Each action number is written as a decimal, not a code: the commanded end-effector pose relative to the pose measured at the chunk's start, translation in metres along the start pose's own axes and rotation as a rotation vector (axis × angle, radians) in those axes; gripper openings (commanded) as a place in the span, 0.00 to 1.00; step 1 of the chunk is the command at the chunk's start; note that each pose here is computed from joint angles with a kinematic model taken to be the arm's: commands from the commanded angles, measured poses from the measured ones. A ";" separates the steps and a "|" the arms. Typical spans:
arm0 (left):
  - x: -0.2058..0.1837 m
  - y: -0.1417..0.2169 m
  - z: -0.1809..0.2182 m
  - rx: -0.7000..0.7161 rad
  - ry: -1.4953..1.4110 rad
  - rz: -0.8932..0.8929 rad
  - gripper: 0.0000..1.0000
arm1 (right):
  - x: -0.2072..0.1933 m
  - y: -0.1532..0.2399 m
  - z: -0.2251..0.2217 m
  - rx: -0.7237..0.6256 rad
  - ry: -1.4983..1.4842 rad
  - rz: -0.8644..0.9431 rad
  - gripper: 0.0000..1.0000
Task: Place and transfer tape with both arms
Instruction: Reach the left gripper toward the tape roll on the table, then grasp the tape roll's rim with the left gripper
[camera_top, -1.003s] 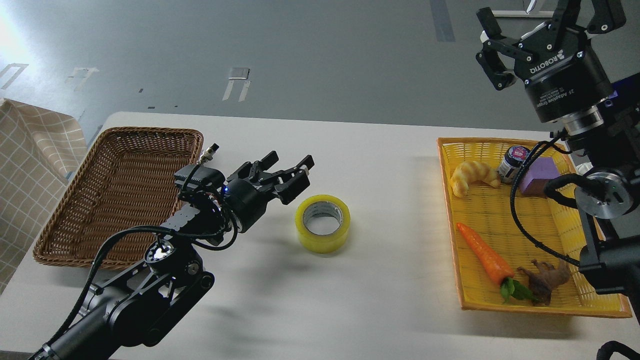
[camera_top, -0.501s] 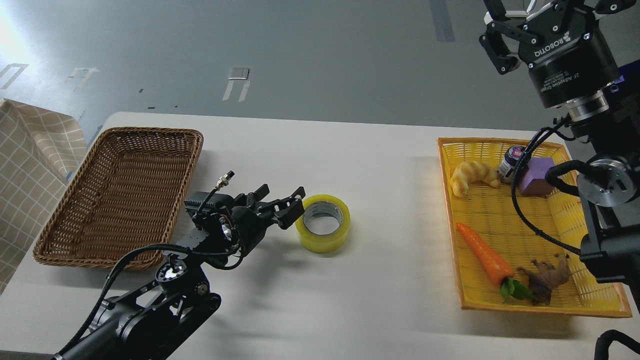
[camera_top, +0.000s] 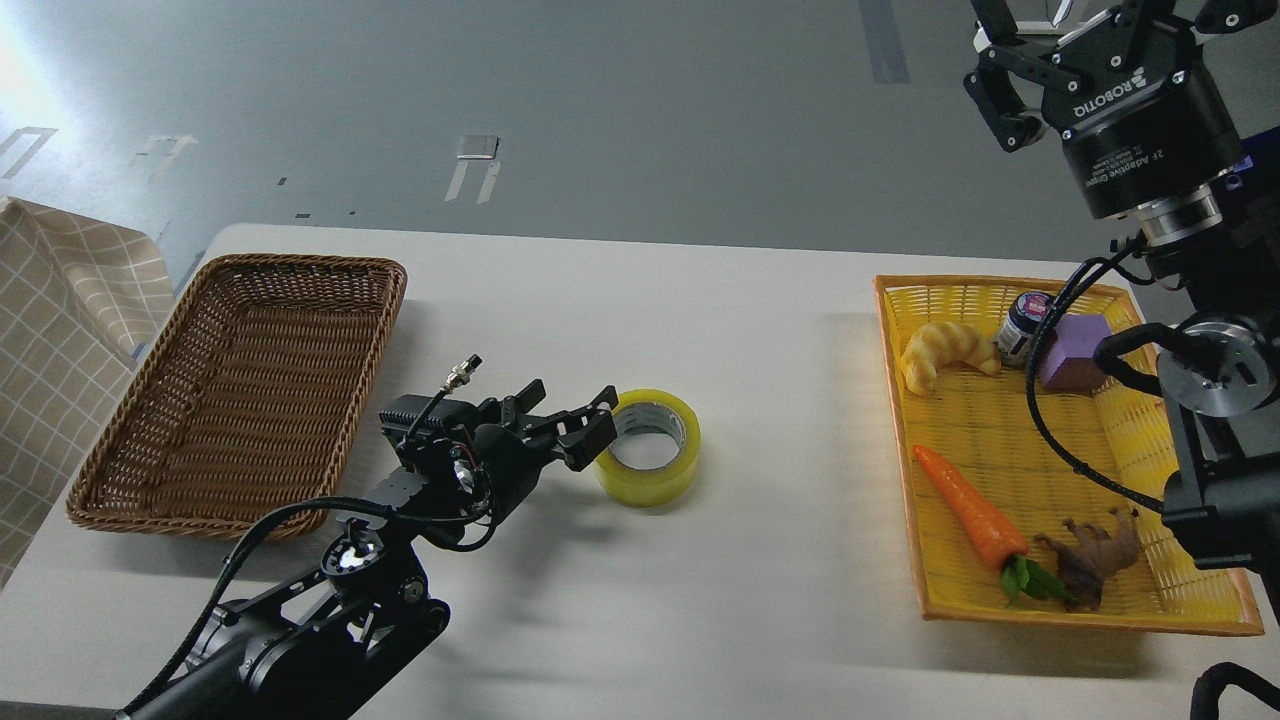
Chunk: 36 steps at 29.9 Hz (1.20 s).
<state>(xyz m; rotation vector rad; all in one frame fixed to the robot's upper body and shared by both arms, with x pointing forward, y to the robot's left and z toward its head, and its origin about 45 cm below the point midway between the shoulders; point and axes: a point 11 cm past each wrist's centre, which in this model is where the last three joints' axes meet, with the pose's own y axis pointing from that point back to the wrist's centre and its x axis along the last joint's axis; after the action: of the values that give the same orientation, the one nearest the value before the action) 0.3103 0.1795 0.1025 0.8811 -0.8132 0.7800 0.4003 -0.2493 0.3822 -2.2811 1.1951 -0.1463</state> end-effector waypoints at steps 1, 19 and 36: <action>-0.009 -0.002 -0.002 0.007 -0.013 -0.031 0.98 | 0.002 0.002 0.000 0.000 -0.001 0.008 1.00; -0.013 -0.020 0.012 -0.017 -0.089 -0.071 0.98 | 0.012 0.014 0.010 -0.028 -0.010 0.041 1.00; -0.027 -0.018 0.015 -0.027 -0.113 -0.112 0.29 | 0.018 0.020 0.015 -0.044 -0.010 0.066 1.00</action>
<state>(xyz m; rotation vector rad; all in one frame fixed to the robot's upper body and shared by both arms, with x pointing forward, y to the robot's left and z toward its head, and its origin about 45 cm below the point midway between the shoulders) 0.3090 0.1512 0.0801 0.9406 -0.8659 0.6243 0.4017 -0.2652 0.3575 -2.2753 1.2751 -0.0859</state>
